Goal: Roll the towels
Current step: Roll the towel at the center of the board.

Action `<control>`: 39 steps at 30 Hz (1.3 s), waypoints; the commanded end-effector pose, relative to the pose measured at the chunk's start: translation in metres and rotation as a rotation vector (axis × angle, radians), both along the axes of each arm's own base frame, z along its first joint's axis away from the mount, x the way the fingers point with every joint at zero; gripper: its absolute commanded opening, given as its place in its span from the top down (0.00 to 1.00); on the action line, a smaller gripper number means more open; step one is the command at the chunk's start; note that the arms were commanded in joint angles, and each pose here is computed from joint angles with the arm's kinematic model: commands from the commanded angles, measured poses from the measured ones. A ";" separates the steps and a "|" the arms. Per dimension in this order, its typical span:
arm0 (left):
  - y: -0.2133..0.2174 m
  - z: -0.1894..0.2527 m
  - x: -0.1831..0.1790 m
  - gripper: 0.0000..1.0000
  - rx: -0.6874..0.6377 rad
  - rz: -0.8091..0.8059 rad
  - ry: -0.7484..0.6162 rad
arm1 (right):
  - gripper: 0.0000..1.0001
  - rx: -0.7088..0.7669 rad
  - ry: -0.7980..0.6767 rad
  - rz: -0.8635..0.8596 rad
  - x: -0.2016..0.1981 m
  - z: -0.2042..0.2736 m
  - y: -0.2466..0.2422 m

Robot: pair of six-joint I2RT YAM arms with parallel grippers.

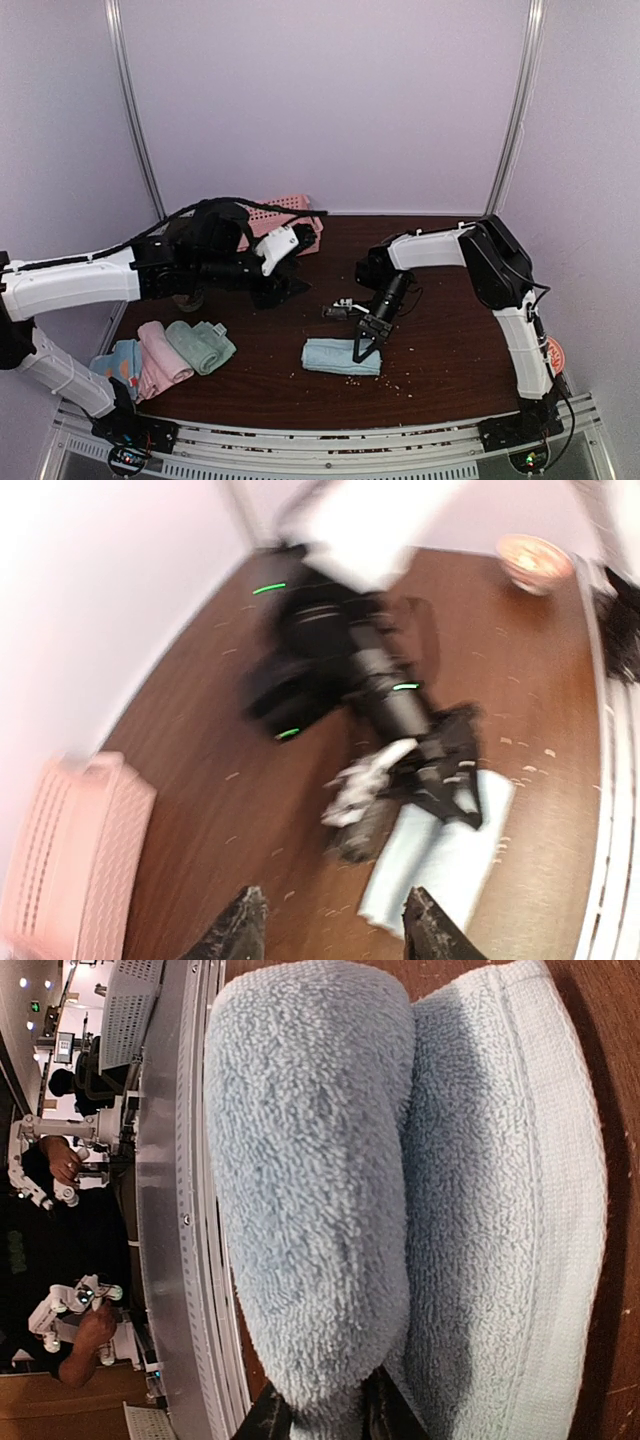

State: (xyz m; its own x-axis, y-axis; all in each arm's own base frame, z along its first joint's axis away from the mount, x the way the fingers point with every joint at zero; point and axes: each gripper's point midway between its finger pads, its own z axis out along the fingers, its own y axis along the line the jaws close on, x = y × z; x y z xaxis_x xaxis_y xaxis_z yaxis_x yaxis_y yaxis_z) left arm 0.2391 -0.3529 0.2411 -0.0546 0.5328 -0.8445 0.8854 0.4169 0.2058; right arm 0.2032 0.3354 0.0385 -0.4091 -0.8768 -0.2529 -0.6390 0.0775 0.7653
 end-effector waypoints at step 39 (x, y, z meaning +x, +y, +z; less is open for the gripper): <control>-0.067 -0.236 -0.070 0.75 0.650 -0.329 0.082 | 0.55 -0.095 -0.127 0.045 0.021 0.012 -0.022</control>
